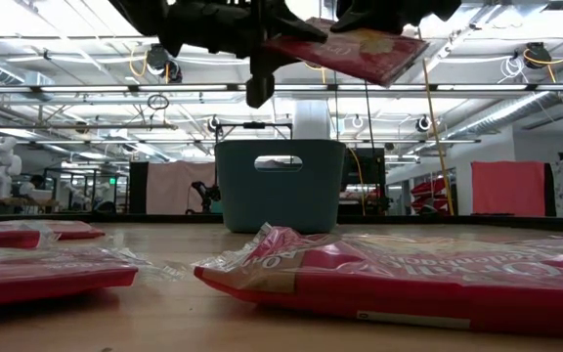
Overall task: Sort popcorn bags into baskets
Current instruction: Put the red popcorn bag into the blue bin
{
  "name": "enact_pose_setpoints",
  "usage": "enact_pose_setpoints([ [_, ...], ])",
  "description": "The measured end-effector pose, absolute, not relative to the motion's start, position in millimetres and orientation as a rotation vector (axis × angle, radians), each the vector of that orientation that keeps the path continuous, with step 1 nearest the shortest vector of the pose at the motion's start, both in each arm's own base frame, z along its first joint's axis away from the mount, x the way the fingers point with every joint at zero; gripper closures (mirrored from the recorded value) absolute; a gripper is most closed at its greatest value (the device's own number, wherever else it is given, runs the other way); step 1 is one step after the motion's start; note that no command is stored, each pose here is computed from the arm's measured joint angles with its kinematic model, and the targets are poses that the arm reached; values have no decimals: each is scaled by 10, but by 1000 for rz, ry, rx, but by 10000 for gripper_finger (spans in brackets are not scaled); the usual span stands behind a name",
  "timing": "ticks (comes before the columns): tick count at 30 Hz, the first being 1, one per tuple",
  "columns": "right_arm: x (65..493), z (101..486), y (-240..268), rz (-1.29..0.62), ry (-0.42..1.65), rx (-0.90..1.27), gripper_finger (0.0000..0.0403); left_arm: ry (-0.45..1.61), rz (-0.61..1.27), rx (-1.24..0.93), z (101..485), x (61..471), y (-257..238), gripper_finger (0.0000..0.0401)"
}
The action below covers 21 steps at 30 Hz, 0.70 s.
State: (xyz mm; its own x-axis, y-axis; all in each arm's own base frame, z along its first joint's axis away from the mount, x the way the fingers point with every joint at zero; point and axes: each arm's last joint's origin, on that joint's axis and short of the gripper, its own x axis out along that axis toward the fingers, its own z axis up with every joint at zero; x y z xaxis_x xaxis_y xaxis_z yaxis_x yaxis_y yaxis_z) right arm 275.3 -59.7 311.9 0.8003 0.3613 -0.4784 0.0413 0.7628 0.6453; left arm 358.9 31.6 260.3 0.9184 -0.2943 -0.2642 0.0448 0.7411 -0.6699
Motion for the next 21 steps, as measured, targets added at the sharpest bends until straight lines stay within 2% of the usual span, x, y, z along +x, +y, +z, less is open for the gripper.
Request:
enact_pose_setpoints([
  [3,2752,3123,-608,163,621,669,385,350,-189,-703,2618,3590,353,366],
  [6,2734,3153,-634,102,594,640,354,338,-175,-705,2624,3586,409,367],
  [10,2658,3219,-691,18,559,627,292,321,-159,-709,2634,3581,474,370],
  [14,2533,3310,-744,-96,517,566,238,300,-142,-731,2673,3554,555,352],
  [18,2377,3431,-775,-153,469,506,206,255,-134,-713,2795,3481,632,364],
  [21,2250,3500,-799,-205,450,476,196,217,-115,-721,2918,3387,721,374],
])
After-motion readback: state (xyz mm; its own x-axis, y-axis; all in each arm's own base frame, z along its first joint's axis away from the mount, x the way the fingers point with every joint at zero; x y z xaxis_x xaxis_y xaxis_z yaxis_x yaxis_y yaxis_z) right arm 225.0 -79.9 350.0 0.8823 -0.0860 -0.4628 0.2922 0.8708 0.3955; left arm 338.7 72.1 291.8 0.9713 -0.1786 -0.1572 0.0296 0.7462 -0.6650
